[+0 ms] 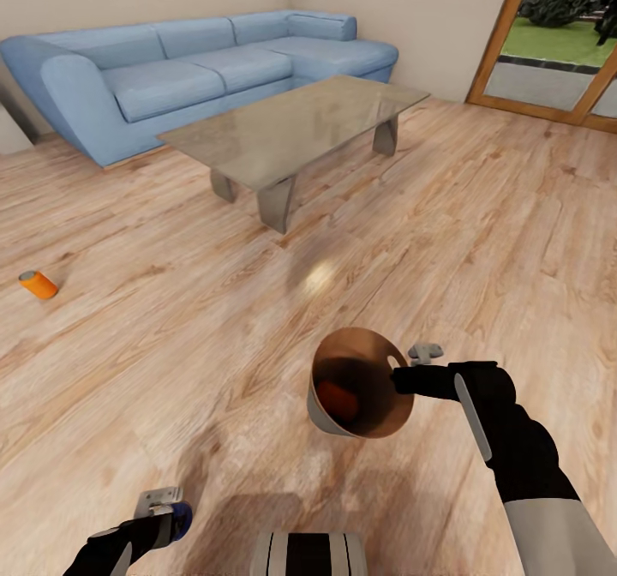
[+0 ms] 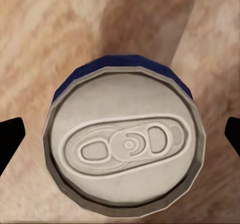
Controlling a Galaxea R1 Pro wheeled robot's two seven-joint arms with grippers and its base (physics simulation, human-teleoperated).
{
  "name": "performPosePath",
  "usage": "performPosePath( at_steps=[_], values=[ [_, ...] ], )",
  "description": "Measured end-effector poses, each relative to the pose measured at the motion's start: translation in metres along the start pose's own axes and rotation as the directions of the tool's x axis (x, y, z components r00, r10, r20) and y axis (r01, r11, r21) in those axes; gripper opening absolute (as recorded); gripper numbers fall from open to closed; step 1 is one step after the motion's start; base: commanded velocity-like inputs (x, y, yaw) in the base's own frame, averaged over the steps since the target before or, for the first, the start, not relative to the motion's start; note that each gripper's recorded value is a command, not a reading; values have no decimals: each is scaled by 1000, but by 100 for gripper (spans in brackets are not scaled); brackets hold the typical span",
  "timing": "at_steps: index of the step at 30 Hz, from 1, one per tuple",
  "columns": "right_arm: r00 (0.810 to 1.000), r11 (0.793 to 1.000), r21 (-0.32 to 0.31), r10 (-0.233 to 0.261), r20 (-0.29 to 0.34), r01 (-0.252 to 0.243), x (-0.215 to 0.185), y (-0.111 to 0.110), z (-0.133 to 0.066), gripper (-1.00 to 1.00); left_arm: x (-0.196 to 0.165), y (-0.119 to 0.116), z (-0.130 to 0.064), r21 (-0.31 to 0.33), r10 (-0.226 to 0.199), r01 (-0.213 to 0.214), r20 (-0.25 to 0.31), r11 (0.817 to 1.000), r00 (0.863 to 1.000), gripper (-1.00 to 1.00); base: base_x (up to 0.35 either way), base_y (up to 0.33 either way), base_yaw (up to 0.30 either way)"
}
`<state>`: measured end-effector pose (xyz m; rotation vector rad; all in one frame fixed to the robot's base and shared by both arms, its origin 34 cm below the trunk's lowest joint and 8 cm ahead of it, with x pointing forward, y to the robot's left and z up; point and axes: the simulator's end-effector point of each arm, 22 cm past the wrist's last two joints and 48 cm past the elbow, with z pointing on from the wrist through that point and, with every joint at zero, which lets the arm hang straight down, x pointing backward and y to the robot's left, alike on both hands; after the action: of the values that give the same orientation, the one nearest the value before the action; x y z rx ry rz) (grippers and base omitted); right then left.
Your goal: Put the three can of soda from the living room inside the tash can in the kitchen.
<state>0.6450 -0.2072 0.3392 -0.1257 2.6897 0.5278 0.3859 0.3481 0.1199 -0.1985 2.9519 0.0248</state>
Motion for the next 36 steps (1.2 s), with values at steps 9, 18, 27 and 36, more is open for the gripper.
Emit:
performPosePath(
  at_steps=[9, 18, 27, 36],
  values=[
    [1000, 1000, -2, 4, -7, -4, 3, -1, 4, -100, 4, 0, 2, -1, 0, 0, -8, 1000, 1000, 100, 0, 0, 0],
    [1000, 1000, -1, 2, -7, -2, 3, -1, 4, -100, 3, 1, 2, 0, -1, 1, -7, 1000, 1000, -100, 0, 0, 0],
    [1000, 1000, 3, -1, -6, 1, 3, -1, 2, -100, 3, 0, 1, 0, -1, 1, -6, 1000, 1000, -100, 0, 0, 0],
    [1000, 1000, 2, -14, 28, 14, -11, 6, -14, -100, -12, -2, -8, 5, -2, 2, 24, 1000, 1000, -100, 0, 0, 0]
  ],
)
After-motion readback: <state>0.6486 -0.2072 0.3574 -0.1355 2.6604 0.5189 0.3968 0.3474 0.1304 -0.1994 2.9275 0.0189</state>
